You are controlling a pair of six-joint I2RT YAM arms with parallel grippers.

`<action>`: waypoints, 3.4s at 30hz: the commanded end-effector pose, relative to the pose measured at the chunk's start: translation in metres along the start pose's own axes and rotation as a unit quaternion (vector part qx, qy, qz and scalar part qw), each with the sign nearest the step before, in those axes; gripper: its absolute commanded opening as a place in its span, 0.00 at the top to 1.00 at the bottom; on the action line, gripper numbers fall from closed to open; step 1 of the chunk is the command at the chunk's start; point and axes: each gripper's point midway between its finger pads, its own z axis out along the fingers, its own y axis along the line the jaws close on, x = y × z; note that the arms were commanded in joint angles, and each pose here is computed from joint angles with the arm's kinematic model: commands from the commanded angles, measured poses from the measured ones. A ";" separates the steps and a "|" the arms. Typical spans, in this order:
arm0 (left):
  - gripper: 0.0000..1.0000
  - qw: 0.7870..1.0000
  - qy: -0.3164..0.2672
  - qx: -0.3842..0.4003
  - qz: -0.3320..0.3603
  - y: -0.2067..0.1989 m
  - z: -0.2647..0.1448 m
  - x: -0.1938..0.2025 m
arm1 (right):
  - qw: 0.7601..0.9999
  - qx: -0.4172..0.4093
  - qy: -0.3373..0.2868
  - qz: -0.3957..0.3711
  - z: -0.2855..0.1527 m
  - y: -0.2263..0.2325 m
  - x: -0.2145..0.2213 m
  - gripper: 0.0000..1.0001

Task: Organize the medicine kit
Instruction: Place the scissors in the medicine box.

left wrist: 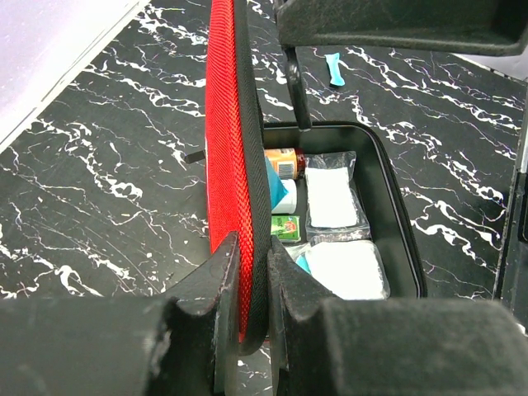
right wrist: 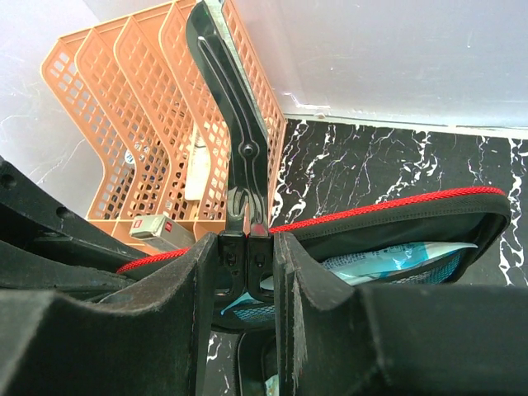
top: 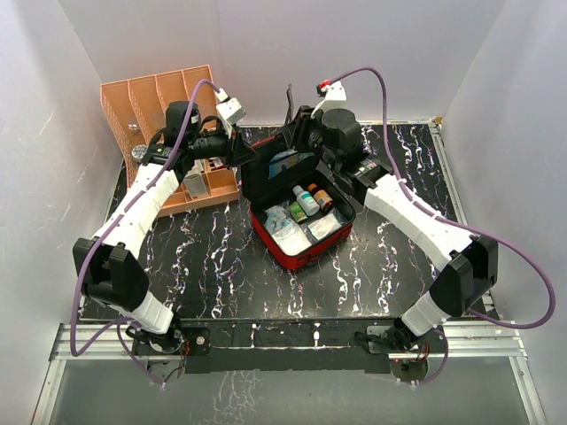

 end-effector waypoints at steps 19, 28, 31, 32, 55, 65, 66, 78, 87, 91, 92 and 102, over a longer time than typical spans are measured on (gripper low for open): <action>1.00 0.997 0.050 -0.036 -0.038 0.024 0.003 0.033 | 0.997 -0.028 -0.064 -0.045 0.023 0.006 -0.012 1.00; 1.00 0.997 0.052 -0.027 -0.040 0.020 0.001 0.031 | 0.995 -0.031 -0.065 -0.063 0.039 0.003 -0.001 1.00; 1.00 0.998 0.051 -0.023 -0.039 0.017 0.000 0.030 | 0.995 -0.031 -0.067 -0.068 0.042 0.003 0.000 1.00; 1.00 0.998 0.052 -0.021 -0.039 0.016 0.000 0.030 | 0.995 -0.031 -0.069 -0.069 0.042 0.003 0.000 1.00; 1.00 0.998 0.044 -0.001 -0.037 0.002 -0.006 0.021 | 0.991 -0.104 -0.023 -0.081 0.056 0.007 0.072 1.00; 1.00 0.998 0.044 0.000 -0.036 0.002 -0.006 0.020 | 0.990 -0.095 0.051 -0.094 0.055 0.002 0.097 1.00; 1.00 0.998 0.044 0.002 -0.036 0.002 -0.006 0.020 | 0.990 -0.094 0.055 -0.093 0.054 0.001 0.099 0.94; 1.00 0.998 0.046 0.004 -0.039 0.001 -0.006 0.023 | 0.993 -0.070 0.021 -0.096 0.037 -0.003 0.068 0.51; 1.00 0.998 0.047 0.008 -0.041 -0.001 -0.006 0.024 | 0.993 -0.046 -0.025 -0.107 0.030 -0.007 0.039 0.49; 1.00 0.998 0.049 0.010 -0.042 -0.001 -0.006 0.025 | 0.992 -0.044 -0.030 -0.115 0.034 -0.006 0.035 0.50; 1.00 0.998 0.048 0.010 -0.041 -0.002 -0.006 0.024 | 0.992 -0.046 -0.032 -0.116 0.035 -0.006 0.035 0.50; 1.00 0.997 0.054 0.019 -0.045 -0.007 -0.009 0.027 | 0.991 -0.053 -0.048 -0.112 0.046 -0.003 0.034 0.76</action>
